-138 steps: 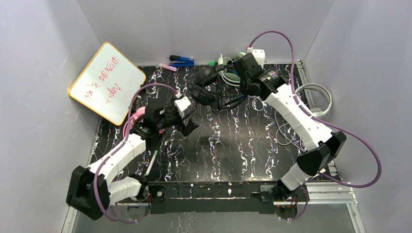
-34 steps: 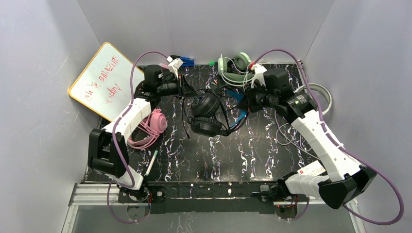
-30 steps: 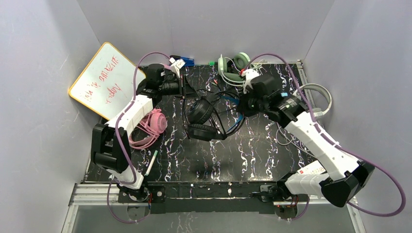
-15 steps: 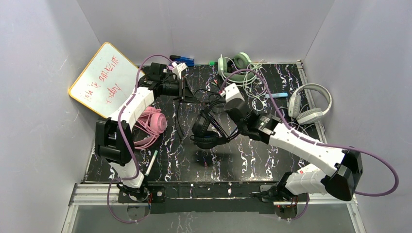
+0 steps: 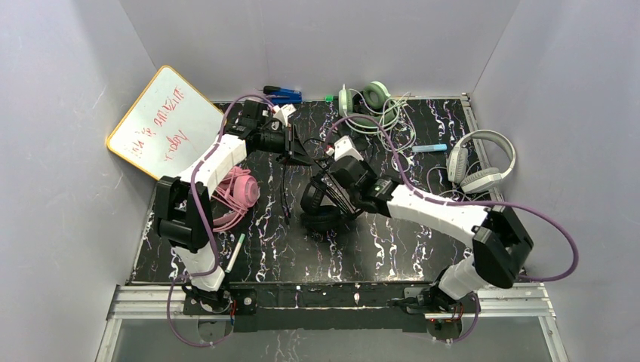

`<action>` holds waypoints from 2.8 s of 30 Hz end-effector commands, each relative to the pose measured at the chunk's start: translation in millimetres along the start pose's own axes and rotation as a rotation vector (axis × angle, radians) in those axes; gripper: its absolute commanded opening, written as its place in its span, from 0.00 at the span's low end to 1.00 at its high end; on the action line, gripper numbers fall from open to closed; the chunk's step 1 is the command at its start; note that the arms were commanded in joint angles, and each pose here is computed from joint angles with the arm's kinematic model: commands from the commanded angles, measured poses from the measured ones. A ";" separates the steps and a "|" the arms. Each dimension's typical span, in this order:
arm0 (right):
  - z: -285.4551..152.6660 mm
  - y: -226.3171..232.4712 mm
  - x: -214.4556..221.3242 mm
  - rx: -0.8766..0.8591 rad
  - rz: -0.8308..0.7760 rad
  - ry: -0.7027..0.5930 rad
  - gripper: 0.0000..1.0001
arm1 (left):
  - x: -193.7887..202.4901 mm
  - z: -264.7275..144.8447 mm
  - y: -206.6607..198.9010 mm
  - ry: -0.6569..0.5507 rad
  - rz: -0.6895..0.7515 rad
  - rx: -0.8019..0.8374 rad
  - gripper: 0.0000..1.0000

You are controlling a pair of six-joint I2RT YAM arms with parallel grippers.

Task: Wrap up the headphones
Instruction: Wrap the headphones cable around the headphones.

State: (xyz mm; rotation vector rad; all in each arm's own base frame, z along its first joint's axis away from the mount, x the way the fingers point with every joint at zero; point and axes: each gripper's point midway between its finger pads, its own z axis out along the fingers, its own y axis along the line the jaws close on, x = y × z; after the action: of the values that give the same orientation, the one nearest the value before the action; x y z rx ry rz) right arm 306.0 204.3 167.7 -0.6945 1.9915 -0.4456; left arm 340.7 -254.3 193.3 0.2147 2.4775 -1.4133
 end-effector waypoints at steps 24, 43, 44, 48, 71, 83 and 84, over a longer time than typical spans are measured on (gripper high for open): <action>37.2 11.2 -4.3 0.005 0.728 0.341 0.01 | 26.7 45.3 -48.4 -0.202 -0.040 -0.012 0.35; 14.5 -43.4 -56.1 -0.012 0.810 0.163 0.01 | 71.8 -15.5 -82.6 -0.274 0.183 -0.005 0.40; 13.3 -46.3 -57.7 -0.012 0.812 0.160 0.01 | 76.8 -20.4 -80.0 -0.277 0.199 -0.023 0.41; 7.9 -54.3 -64.9 -0.025 0.823 0.151 0.01 | 100.9 -32.7 -72.0 -0.297 0.315 -0.051 0.61; -26.6 -70.7 -97.0 -0.148 0.890 0.102 0.01 | 81.2 1.3 -33.2 -0.494 0.678 -0.185 0.80; -26.3 -78.9 -93.9 -0.176 0.954 0.137 0.01 | 87.2 17.7 -15.0 -0.456 0.645 -0.198 0.00; -24.2 -81.3 -92.0 -0.174 0.965 0.144 0.01 | 92.4 18.8 -12.5 -0.436 0.640 -0.194 0.00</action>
State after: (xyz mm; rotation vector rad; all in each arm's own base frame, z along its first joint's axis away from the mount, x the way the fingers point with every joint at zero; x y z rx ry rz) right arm 332.1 202.5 238.1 0.1190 2.3595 0.1037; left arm 259.9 -275.9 171.5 0.5096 1.9097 -0.8143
